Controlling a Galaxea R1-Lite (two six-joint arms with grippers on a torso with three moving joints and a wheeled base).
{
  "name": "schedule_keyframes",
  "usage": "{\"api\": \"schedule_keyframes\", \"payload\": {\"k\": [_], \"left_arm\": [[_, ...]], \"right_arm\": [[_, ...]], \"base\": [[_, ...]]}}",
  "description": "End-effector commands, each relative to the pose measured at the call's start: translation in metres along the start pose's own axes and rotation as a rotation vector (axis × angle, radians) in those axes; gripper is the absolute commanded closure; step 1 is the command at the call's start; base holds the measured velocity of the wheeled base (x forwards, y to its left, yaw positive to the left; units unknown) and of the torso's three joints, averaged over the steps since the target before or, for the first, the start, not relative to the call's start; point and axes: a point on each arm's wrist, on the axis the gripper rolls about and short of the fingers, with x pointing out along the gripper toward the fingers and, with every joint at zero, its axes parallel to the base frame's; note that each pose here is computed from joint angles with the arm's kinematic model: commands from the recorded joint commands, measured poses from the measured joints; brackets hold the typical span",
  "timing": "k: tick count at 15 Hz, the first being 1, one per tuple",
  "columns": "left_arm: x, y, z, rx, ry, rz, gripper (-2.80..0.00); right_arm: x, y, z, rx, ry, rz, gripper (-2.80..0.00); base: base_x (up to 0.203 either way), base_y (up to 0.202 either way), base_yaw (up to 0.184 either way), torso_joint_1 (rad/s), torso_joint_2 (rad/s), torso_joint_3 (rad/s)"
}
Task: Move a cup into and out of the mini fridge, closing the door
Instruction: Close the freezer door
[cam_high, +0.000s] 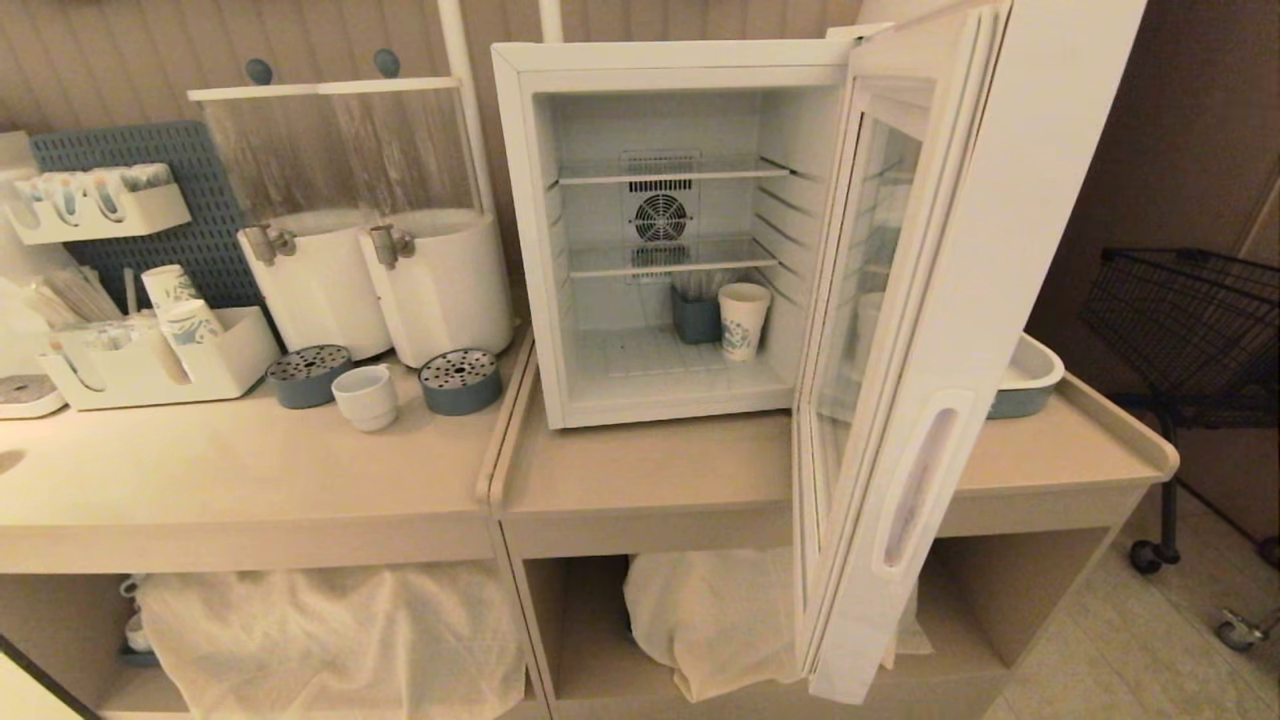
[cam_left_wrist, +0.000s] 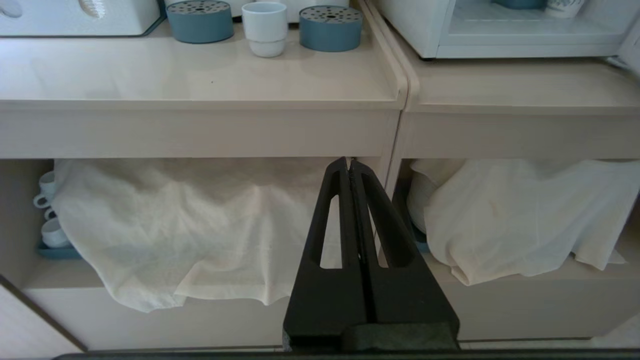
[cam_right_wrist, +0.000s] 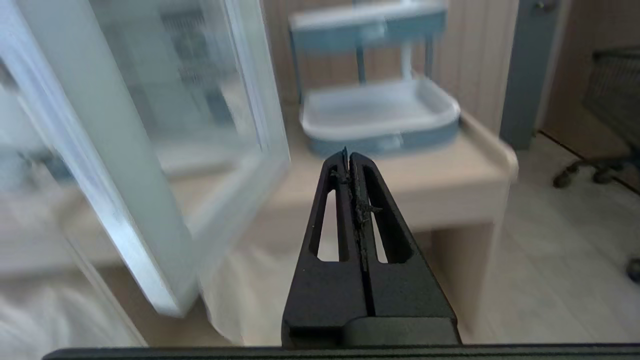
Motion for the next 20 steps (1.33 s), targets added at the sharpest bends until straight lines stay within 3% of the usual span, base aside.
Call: {"api": "schedule_keyframes", "payload": {"k": [1,3,5,7,8,11,14,16,18,20], "left_arm": [[0.0,0.0,0.0,-0.001,0.002,0.0,0.0],[0.0,0.0,0.0,-0.001,0.002,0.0,0.0],[0.0,0.0,0.0,-0.001,0.002,0.0,0.0],[0.0,0.0,0.0,-0.001,0.002,0.0,0.0],[0.0,0.0,0.0,-0.001,0.002,0.0,0.0],[0.0,0.0,0.0,-0.001,0.002,0.0,0.0],[0.0,0.0,0.0,-0.001,0.002,0.0,0.0],[0.0,0.0,0.0,-0.001,0.002,0.0,0.0],[0.0,0.0,0.0,-0.001,0.002,0.0,0.0],[0.0,0.0,0.0,-0.001,0.002,0.0,0.0]], "right_arm": [[0.036,0.003,0.042,0.04,0.097,-0.018,0.0],[0.087,0.005,0.061,0.099,0.224,-0.045,0.0],[0.146,0.006,0.061,0.145,0.357,-0.065,0.0],[0.201,0.006,0.048,0.182,0.476,0.008,0.0],[0.218,0.004,0.042,0.196,0.515,0.103,0.0],[0.257,-0.01,0.034,0.275,0.558,0.643,0.0],[0.292,-0.024,0.025,0.338,0.524,1.009,0.0],[0.304,-0.025,0.022,0.367,0.493,1.183,0.0],[0.31,-0.01,0.023,0.371,0.503,1.262,0.0],[0.315,0.008,0.021,0.367,0.538,1.264,0.0]], "base": [[0.0,0.0,0.0,0.0,0.0,0.0],[0.0,0.0,0.0,0.0,0.0,0.0],[0.0,0.0,0.0,0.0,0.0,0.0],[0.0,0.0,0.0,0.0,0.0,0.0],[0.0,0.0,0.0,0.0,0.0,0.0],[0.0,0.0,0.0,0.0,0.0,0.0],[0.0,0.0,0.0,0.0,0.0,0.0],[0.0,0.0,0.0,0.0,0.0,0.0],[0.0,0.0,0.0,0.0,0.0,0.0],[0.0,0.0,0.0,0.0,0.0,0.0]]}}
